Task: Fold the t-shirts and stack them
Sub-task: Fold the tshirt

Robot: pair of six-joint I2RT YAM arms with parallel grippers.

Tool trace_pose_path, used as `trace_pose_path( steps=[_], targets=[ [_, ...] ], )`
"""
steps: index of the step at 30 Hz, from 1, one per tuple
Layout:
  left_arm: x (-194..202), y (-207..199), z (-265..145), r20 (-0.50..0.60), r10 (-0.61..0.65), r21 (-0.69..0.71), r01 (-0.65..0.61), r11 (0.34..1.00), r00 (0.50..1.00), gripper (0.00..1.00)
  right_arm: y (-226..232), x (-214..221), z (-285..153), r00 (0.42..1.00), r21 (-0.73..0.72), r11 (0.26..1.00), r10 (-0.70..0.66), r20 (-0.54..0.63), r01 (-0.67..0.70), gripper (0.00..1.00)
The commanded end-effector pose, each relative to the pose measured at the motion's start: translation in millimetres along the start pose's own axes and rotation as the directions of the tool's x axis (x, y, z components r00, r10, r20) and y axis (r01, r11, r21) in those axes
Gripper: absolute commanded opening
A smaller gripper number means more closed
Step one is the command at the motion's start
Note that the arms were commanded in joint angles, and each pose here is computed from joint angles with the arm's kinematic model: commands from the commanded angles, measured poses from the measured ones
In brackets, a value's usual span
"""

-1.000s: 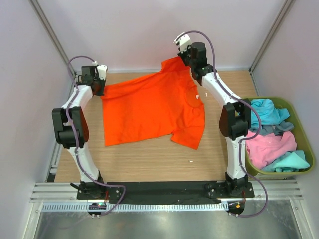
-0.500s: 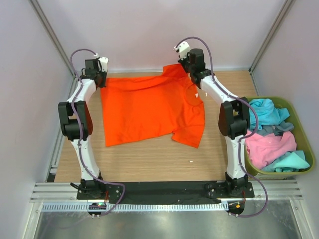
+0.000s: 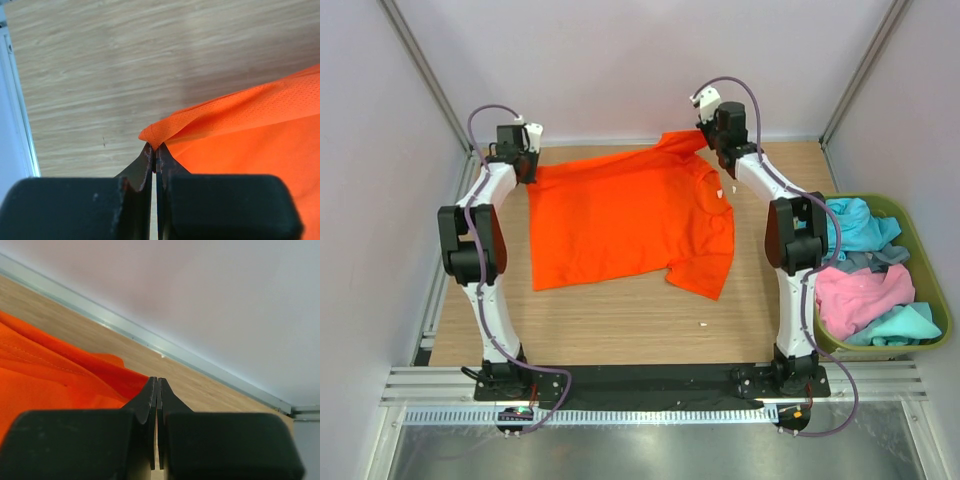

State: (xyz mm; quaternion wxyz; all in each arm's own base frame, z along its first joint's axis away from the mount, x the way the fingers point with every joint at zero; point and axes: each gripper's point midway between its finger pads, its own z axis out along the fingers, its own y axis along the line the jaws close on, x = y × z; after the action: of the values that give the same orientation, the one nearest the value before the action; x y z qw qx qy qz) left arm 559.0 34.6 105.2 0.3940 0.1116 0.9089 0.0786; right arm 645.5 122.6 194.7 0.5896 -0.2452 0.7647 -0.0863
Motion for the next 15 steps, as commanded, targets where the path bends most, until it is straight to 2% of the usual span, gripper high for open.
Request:
trace_pose_path(
  steps=[1, 15],
  targets=[
    [-25, 11, -34, 0.068, 0.007, -0.025, -0.005, 1.0, 0.998, 0.0, -14, -23, -21, 0.998, 0.023, 1.0, 0.017, 0.059, -0.018, 0.01],
    [1, -9, -50, 0.01, 0.016, 0.036, -0.016, 0.999, 1.0, 0.0, 2, 7, -73, 1.0, -0.045, 0.999, 0.019, -0.019, -0.02, 0.01]
  ],
)
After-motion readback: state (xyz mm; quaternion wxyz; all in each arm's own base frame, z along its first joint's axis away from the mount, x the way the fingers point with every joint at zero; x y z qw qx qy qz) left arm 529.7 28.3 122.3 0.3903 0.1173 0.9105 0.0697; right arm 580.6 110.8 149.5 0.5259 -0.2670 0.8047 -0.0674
